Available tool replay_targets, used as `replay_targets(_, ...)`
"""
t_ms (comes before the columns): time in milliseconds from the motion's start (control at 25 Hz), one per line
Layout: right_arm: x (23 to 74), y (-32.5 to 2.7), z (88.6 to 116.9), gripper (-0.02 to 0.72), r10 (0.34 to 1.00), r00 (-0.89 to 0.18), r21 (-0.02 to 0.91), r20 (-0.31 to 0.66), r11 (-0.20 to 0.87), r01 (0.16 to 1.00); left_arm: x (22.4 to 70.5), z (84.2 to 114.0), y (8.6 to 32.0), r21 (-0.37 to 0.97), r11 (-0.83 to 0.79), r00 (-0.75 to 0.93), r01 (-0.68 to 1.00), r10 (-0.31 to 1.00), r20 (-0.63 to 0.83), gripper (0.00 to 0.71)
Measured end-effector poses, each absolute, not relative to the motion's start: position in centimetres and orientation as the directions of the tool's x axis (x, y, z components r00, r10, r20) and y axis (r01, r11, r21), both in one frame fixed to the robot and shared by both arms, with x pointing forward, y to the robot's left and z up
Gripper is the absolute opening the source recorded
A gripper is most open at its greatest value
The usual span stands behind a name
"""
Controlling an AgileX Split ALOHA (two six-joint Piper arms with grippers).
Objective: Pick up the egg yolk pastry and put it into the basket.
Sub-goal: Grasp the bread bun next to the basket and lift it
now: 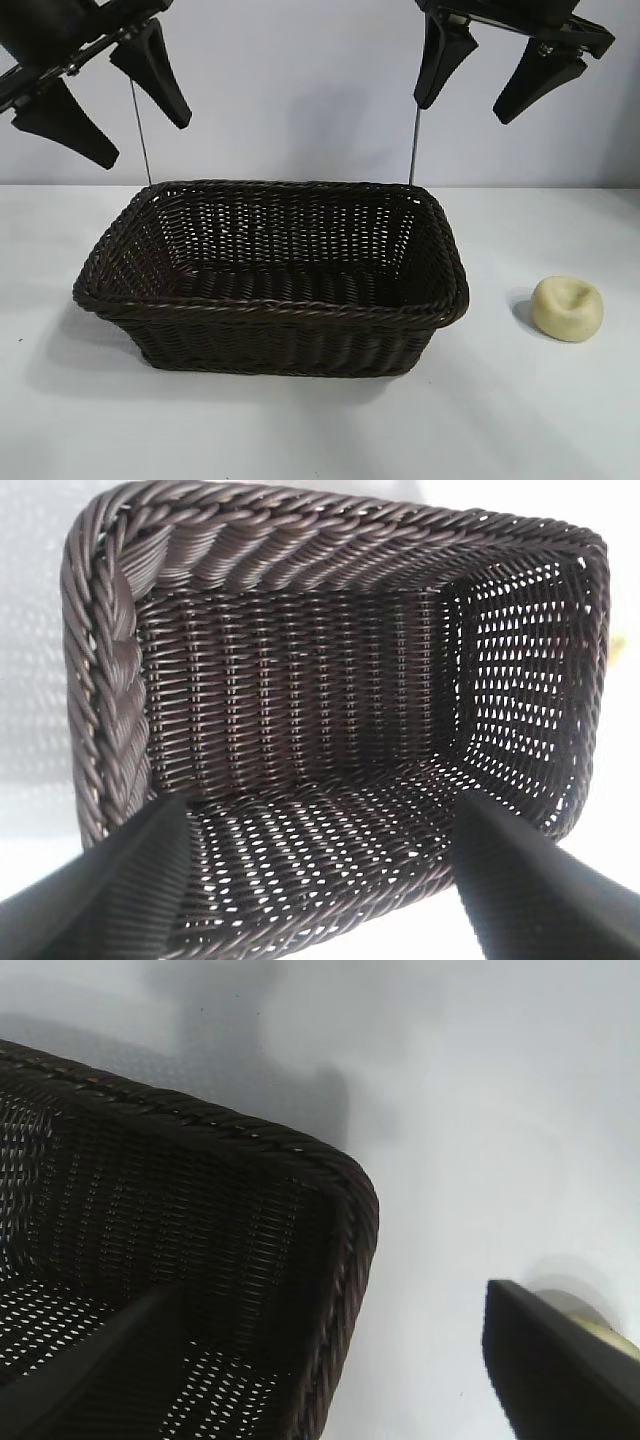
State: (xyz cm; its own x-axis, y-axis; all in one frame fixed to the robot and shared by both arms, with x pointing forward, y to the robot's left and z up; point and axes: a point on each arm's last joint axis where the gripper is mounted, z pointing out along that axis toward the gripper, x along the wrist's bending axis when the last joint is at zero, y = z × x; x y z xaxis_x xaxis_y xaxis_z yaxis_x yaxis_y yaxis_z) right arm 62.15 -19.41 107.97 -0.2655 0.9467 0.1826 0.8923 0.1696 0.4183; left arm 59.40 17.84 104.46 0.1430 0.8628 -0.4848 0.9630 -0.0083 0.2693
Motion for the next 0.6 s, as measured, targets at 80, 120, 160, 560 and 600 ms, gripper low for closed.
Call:
replay_targets(80, 62.15, -19.41, 107.97, 0.591, 0.947, -0.266, 0.418, 0.183, 0.17, 0.892, 59.41, 104.47, 17.83, 0.264, 0.003, 0.131, 0.964, 0.862, -0.489, 0.531)
replay_targets(120, 62.15, -19.41, 107.97, 0.591, 0.947, -0.266, 0.418, 0.183, 0.17, 0.892, 59.43, 104.47, 17.83, 0.261, 0.011, 0.123, 0.965, 0.862, -0.491, 0.531)
replay_targets(160, 62.15, -19.41, 107.97, 0.591, 0.947, -0.266, 0.418, 0.183, 0.17, 0.892, 59.44, 104.48, 17.82, 0.26, 0.017, 0.118, 0.965, 0.862, -0.493, 0.531)
replay_targets(560, 62.08, -19.41, 107.94, 0.591, 0.947, -0.264, 0.411, 0.184, 0.17, 0.896, 59.53, 104.5, 17.83, 0.263, 0.03, 0.108, 0.964, 0.862, -0.495, 0.531)
replay_targets(600, 62.04, -19.43, 107.92, 0.591, 0.947, -0.263, 0.406, 0.184, 0.17, 0.898, 59.53, 104.5, 17.83, 0.263, 0.03, 0.108, 0.964, 0.862, -0.495, 0.531)
